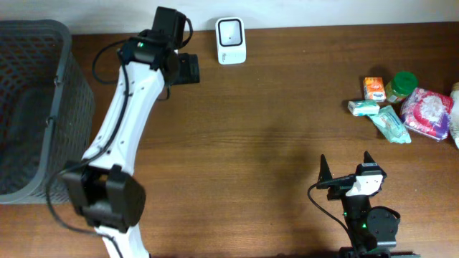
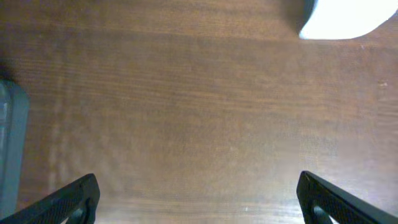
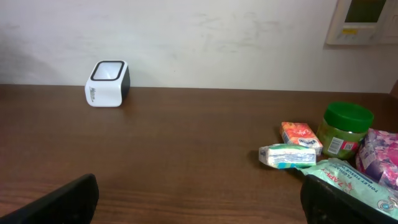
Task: Scan the item barcode
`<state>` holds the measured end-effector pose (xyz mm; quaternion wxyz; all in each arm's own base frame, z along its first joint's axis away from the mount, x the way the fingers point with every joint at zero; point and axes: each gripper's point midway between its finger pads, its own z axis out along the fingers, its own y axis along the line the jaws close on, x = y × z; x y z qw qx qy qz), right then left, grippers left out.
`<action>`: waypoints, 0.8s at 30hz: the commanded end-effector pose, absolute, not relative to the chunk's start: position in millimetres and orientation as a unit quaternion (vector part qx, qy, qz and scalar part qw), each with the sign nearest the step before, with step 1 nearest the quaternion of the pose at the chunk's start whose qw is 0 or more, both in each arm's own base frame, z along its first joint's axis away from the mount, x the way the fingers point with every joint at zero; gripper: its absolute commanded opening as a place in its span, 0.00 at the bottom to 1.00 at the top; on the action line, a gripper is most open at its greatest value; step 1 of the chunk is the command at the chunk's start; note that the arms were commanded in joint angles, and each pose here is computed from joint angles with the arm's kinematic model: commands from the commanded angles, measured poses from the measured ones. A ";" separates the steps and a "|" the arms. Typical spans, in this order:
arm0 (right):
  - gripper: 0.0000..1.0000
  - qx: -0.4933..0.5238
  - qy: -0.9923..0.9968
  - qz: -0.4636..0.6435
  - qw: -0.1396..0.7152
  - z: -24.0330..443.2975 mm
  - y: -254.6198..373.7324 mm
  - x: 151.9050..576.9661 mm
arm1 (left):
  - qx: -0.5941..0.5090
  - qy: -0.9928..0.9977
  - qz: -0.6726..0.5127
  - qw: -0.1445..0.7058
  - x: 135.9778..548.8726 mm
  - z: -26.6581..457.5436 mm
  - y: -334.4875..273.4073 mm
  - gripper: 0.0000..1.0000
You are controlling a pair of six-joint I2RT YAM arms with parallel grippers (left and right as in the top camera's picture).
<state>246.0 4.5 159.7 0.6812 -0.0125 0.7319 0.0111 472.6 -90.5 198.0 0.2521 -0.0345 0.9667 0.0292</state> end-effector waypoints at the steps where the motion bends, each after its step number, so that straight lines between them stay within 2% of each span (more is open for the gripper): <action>1: 0.99 -0.018 0.733 0.012 0.680 156.6 6.6 246.1 | 0.052 0.949 -0.017 0.310 462.4 226.1 -110.8 0.99; 7: 0.99 -0.018 0.733 0.012 0.680 156.6 6.6 246.1 | 0.066 0.905 -0.041 0.418 428.2 252.1 -111.7 0.99; 11: 0.99 -0.018 0.733 0.012 0.680 156.6 6.6 246.1 | 0.072 0.867 -0.048 0.490 384.6 259.7 -98.1 0.99; 16: 0.99 -0.018 0.733 0.012 0.680 156.6 6.5 246.1 | 0.092 0.841 -0.034 0.532 319.6 251.6 -76.2 0.99; 24: 0.99 -0.018 0.733 0.012 0.680 156.6 6.6 246.1 | 0.078 0.845 -0.010 0.528 315.5 243.3 -65.0 0.99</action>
